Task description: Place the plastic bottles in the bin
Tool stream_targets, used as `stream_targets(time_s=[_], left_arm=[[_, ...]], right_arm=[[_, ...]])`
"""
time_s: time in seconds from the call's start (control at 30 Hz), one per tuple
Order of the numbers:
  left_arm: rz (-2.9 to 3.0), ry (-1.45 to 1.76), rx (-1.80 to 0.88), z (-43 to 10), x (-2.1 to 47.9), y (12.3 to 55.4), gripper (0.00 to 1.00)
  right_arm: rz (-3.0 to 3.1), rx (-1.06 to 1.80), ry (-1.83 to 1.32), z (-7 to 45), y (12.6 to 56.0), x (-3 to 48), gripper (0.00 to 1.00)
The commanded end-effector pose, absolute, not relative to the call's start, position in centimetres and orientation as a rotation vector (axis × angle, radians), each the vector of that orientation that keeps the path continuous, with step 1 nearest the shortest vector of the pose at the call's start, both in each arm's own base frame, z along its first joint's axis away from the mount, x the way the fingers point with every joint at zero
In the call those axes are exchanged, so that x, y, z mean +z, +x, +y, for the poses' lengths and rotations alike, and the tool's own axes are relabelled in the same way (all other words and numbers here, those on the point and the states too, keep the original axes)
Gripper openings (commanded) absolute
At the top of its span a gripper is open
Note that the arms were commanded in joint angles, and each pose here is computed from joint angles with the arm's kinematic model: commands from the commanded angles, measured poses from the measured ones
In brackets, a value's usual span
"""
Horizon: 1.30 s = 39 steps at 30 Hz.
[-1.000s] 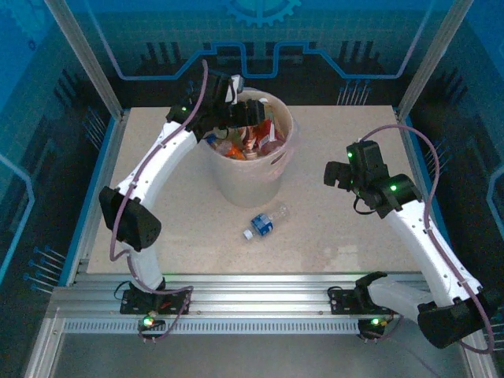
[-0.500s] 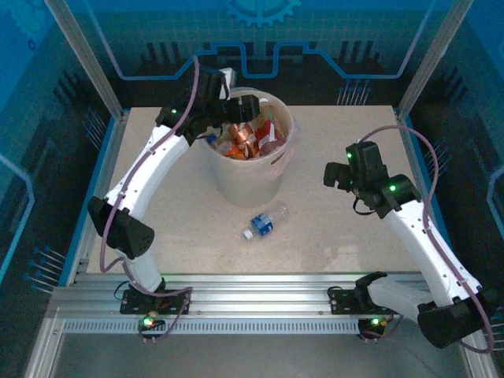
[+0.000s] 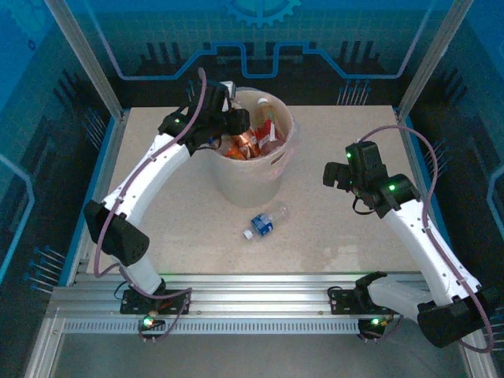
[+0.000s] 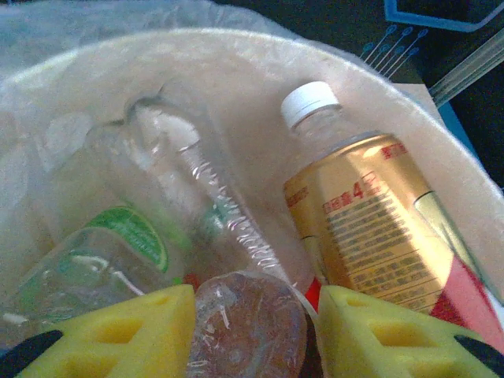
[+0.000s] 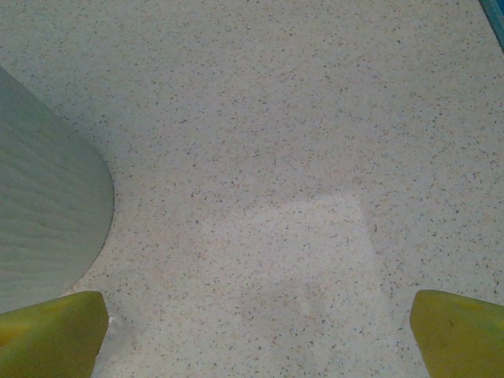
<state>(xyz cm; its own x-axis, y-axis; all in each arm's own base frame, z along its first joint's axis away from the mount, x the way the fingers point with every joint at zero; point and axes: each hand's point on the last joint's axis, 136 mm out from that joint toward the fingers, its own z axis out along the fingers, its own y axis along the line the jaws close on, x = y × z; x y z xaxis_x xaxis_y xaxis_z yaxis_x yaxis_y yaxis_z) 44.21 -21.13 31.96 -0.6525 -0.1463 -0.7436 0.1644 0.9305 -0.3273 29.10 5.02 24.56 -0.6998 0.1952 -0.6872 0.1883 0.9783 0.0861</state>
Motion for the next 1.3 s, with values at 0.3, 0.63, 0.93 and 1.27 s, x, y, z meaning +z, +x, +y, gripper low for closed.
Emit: stream_targets(time_s=[0.3, 0.63, 0.93, 1.27], left_arm=[[2.202, -0.008, -0.490, -20.6, 32.6, 42.7, 0.65], [1.985, 0.020, -0.543, -19.8, 40.1, 41.3, 0.91], [1.839, 0.196, -0.566, -21.0, 41.4, 35.2, 0.94], [1.836, 0.633, -0.430, -27.0, 35.2, 26.6, 0.95]], right_arm=[[2.368, 0.060, 0.307, 5.1, 28.9, 24.3, 1.00], [2.361, 0.055, 0.313, 4.8, 28.3, 24.6, 1.00], [2.360, 0.038, 0.324, 4.4, 27.9, 25.1, 1.00], [2.354, -0.052, 0.370, 2.7, 26.7, 25.7, 1.00]])
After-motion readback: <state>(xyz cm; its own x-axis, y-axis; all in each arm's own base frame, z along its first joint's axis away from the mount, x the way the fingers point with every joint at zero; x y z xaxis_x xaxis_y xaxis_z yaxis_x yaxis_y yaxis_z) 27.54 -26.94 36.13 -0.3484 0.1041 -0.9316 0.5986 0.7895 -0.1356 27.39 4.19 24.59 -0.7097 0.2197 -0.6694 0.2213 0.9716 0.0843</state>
